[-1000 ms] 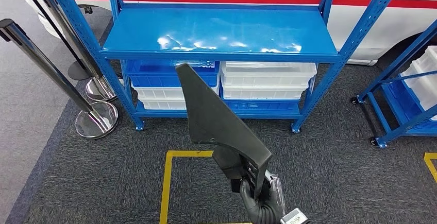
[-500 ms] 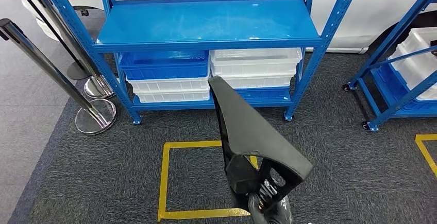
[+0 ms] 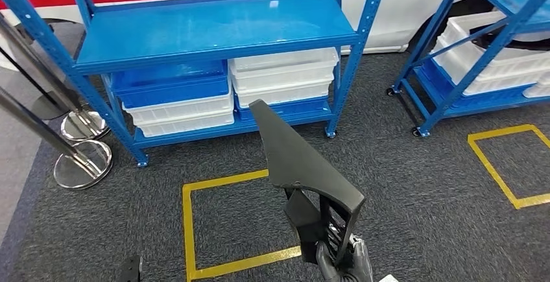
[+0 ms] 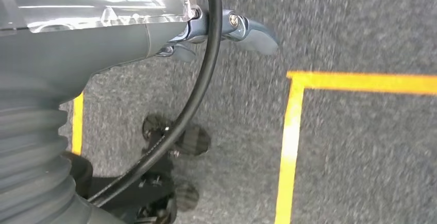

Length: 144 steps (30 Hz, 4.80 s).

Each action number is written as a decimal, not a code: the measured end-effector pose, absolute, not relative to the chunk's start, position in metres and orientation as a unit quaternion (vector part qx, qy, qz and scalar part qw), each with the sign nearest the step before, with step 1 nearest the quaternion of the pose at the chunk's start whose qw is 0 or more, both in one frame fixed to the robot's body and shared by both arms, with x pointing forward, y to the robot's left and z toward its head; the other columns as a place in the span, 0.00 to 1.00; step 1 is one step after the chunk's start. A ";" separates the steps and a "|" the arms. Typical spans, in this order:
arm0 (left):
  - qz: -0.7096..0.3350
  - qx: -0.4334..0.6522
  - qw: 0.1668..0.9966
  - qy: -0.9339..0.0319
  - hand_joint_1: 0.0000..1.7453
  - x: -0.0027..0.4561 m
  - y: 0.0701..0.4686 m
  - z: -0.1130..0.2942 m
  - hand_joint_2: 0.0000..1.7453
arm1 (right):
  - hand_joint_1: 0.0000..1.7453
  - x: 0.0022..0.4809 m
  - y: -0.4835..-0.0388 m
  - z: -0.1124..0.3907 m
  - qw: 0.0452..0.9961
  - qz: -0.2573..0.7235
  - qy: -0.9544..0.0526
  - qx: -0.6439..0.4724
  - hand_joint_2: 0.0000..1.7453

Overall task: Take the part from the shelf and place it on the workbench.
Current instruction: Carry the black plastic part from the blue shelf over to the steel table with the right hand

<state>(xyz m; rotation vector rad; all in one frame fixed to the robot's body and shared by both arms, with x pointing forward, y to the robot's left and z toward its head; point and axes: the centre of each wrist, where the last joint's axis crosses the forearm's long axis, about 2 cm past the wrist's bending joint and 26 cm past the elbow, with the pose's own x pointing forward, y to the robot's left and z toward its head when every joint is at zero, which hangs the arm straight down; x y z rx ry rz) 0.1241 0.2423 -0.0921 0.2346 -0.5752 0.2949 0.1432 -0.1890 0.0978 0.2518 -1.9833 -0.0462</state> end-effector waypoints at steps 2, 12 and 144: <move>0.126 0.101 0.943 -0.292 0.00 0.105 0.242 -0.097 1.00 | 1.00 0.138 -0.192 0.096 0.537 -0.031 -0.839 0.087 1.00; 0.063 0.081 0.958 -0.267 0.00 0.024 0.250 -0.111 1.00 | 1.00 0.112 -0.216 0.100 0.538 -0.089 -0.839 0.006 1.00; -0.042 0.142 0.928 -0.342 0.00 0.082 0.328 -0.104 1.00 | 1.00 0.133 -0.201 0.101 0.512 0.068 -0.851 -0.096 1.00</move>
